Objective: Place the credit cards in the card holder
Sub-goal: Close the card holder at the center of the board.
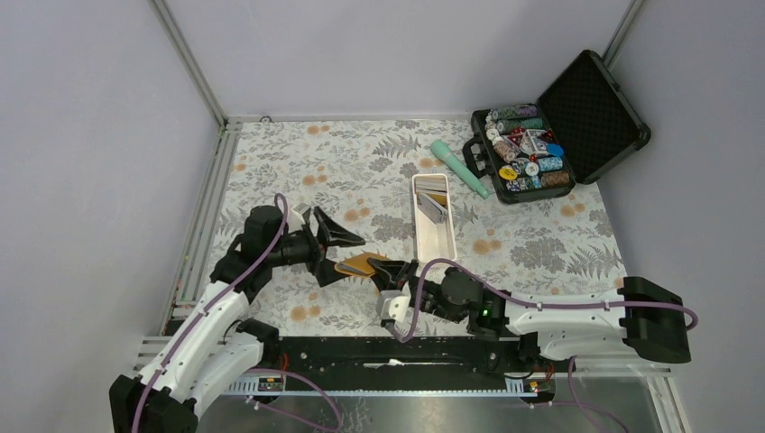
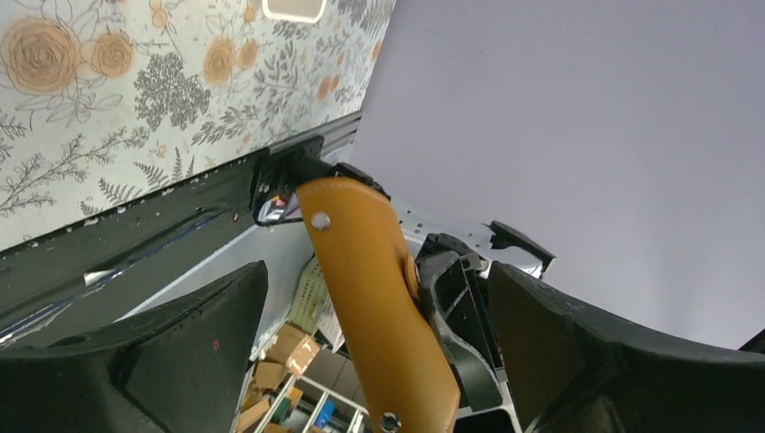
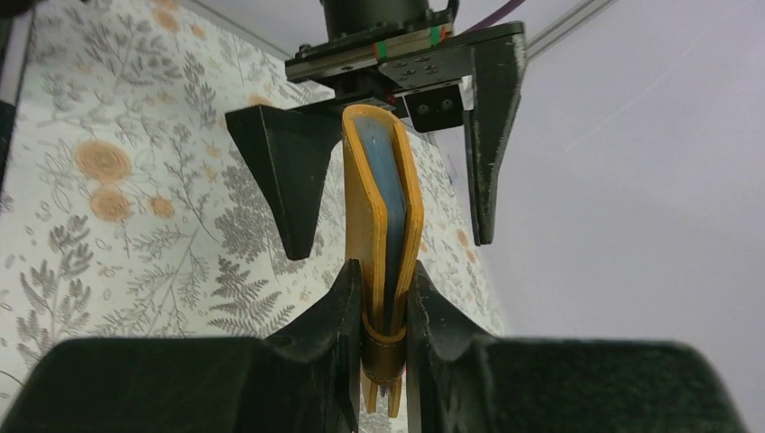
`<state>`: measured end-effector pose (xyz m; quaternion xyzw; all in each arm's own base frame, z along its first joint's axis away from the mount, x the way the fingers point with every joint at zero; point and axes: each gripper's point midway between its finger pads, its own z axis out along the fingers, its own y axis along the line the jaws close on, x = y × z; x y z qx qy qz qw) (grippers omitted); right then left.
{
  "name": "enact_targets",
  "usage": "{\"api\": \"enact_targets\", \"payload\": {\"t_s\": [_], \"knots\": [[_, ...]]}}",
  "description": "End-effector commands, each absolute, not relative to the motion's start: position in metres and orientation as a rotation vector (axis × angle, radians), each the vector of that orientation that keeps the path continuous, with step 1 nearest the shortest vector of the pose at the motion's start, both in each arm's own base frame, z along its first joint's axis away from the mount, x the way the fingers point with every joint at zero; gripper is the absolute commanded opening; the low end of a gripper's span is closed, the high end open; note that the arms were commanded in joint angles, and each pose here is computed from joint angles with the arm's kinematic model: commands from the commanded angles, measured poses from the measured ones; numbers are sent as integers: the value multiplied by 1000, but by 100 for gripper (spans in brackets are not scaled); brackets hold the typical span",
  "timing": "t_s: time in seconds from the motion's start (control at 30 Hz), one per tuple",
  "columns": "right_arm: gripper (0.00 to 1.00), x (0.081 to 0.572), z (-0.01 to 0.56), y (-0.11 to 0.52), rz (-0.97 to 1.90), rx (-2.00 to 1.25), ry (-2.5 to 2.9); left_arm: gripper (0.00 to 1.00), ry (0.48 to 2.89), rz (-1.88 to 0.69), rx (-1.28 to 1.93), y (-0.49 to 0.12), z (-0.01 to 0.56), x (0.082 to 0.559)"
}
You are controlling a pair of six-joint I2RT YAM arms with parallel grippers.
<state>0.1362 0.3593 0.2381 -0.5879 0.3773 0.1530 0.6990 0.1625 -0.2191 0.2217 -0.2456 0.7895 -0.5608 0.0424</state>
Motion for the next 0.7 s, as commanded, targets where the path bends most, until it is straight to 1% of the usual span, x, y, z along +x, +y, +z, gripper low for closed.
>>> {"api": "enact_targets", "payload": {"t_s": [0.0,0.07,0.17,0.23,0.3,0.37,0.4,0.43,0.47,0.53,0.57,0.67], "knots": [[0,148,276,362,197,-1209,720,93,2455,-1781,-671,-225,227,145],[0,149,276,363,178,-1208,709,76,2463,-1782,-664,-226,227,143],[0,149,274,364,170,-1214,703,57,2463,-1786,-655,-226,227,142],[0,149,272,362,170,-1214,704,38,2462,-1787,-654,-227,227,142],[0,148,270,361,170,-1220,703,25,2462,-1788,-655,-226,226,142],[0,147,267,361,168,-1226,706,16,2460,-1792,-660,-226,226,141],[0,147,266,360,167,-1223,708,9,2455,-1798,-658,-227,227,142],[3,146,266,359,167,-1215,711,2,2445,-1804,-657,-227,228,142],[13,146,264,358,165,-1209,716,0,2430,-1811,-659,-227,230,143],[38,139,261,356,175,-1204,717,0,2372,-1816,-647,-226,237,148],[47,137,259,354,184,-1197,724,0,2334,-1814,-640,-226,241,151],[84,136,258,341,236,-1124,810,0,2179,-1771,-595,-220,254,164]]}}
